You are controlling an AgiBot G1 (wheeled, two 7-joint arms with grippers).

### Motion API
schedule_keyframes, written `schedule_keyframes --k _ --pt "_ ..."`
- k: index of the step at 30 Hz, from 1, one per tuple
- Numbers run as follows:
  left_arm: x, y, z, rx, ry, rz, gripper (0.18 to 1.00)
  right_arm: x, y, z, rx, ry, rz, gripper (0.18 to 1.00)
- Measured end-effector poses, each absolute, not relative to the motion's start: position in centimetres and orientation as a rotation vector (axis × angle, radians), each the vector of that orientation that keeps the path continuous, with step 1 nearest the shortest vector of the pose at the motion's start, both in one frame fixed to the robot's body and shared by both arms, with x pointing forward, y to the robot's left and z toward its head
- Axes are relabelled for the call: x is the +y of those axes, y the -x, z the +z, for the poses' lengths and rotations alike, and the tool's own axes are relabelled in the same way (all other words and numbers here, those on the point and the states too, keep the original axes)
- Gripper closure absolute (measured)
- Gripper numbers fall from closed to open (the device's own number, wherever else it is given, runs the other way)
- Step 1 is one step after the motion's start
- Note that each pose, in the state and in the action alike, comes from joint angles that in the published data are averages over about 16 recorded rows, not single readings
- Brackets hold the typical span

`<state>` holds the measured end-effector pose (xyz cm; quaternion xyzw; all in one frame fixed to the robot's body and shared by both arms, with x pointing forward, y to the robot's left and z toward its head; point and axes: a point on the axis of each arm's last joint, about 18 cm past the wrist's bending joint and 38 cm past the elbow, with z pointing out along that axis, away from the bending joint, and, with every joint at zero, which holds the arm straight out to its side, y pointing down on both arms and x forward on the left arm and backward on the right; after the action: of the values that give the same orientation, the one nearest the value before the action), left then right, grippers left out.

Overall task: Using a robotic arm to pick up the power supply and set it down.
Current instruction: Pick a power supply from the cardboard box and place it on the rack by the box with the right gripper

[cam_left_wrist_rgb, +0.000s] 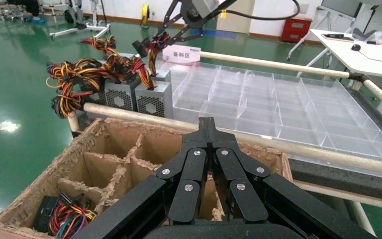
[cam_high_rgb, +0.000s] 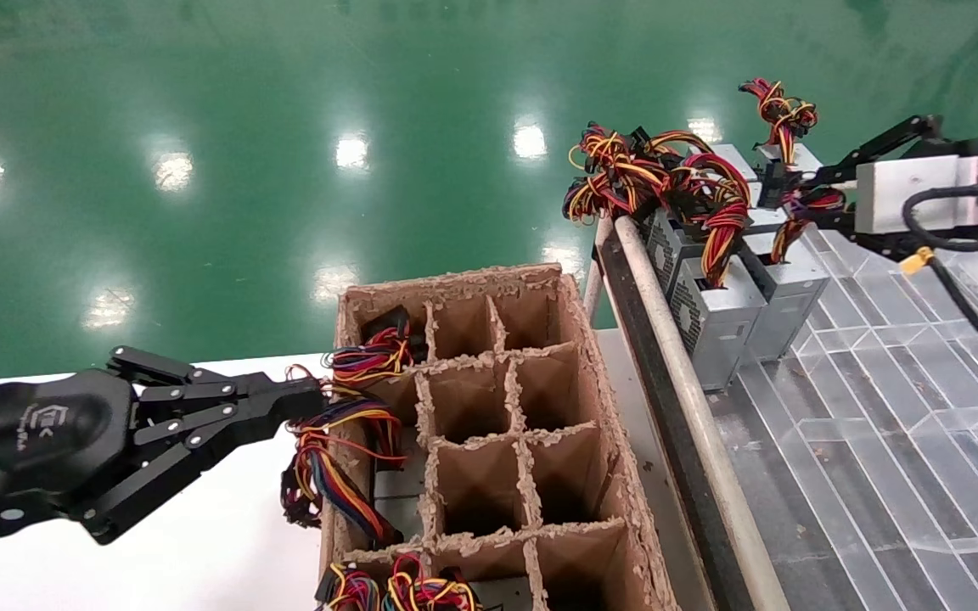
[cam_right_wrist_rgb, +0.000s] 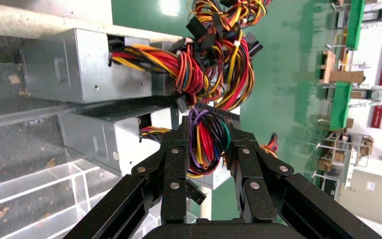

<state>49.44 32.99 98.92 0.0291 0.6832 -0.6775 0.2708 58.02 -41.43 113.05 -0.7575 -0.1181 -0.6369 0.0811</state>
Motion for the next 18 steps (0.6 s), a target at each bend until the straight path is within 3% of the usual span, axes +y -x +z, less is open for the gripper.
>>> schedule_keyframes --k 18 --pt "32.99 -49.44 98.92 1.84 -0.078 -1.825 0.993 -40.79 -58.02 112.67 -0.344 2.261 -1.867 0.854"
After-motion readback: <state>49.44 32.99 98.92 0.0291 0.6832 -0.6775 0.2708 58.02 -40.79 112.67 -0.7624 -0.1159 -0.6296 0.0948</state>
